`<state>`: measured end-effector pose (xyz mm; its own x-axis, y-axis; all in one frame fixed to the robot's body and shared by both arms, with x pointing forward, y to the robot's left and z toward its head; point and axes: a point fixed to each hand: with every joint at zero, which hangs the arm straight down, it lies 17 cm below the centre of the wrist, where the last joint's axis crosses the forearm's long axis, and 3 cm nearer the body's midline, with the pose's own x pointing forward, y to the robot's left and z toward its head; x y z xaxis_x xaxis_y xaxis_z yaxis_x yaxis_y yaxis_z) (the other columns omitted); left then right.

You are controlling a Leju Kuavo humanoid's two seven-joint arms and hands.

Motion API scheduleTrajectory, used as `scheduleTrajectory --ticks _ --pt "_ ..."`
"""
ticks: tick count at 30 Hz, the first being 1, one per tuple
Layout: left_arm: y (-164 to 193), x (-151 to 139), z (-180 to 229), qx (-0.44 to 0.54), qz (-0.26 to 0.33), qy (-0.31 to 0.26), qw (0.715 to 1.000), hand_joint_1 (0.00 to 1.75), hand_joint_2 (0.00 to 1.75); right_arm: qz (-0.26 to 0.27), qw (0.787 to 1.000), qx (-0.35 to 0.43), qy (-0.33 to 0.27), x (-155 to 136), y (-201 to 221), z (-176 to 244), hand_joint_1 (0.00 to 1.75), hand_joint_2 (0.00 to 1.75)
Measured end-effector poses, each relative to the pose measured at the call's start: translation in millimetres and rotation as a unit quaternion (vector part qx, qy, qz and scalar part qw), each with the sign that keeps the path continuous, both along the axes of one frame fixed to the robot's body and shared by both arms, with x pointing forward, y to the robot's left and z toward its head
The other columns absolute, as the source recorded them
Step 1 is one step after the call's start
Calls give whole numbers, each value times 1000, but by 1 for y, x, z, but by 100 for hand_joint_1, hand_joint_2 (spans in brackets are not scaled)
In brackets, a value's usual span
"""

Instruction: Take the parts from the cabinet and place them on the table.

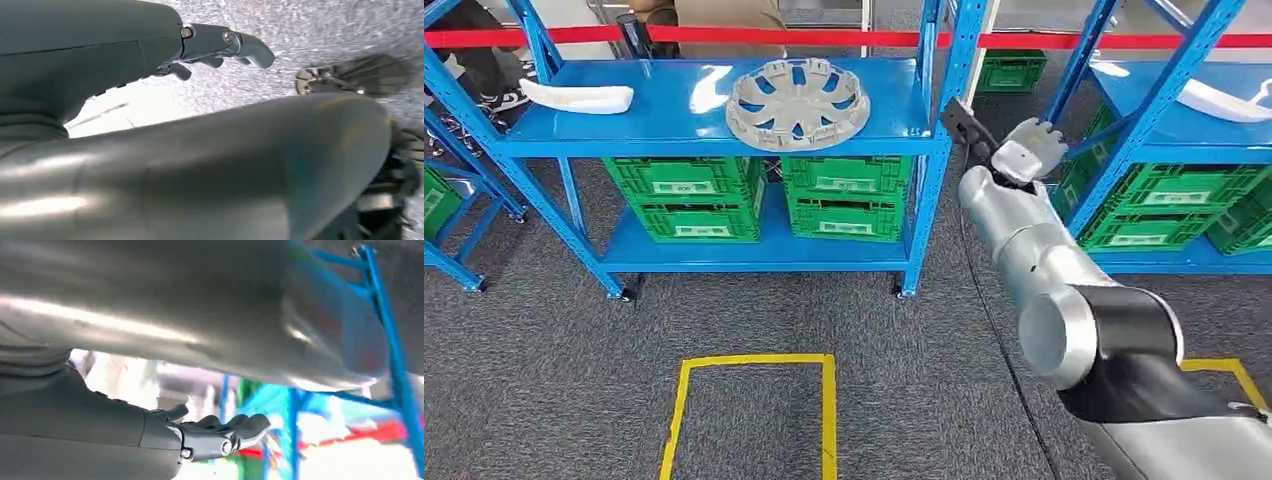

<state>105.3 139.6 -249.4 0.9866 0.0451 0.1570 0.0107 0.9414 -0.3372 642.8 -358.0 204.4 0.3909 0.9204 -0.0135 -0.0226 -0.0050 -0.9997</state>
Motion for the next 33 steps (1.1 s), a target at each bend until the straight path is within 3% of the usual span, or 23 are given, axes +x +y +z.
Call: scheduleTrajectory --ticks 7,13,33 --pt "5 0 -1 4 1 -10 1000 0 0 105 987 -122 10 7 90 11 0 0" --pt "4 -2 -1 4 -3 -9 1000 0 0 159 964 -212 10 6 131 14 0 0" --pt "-9 1 2 -5 -10 -7 1000 0 0 176 957 -225 43 2 137 -3 0 0"
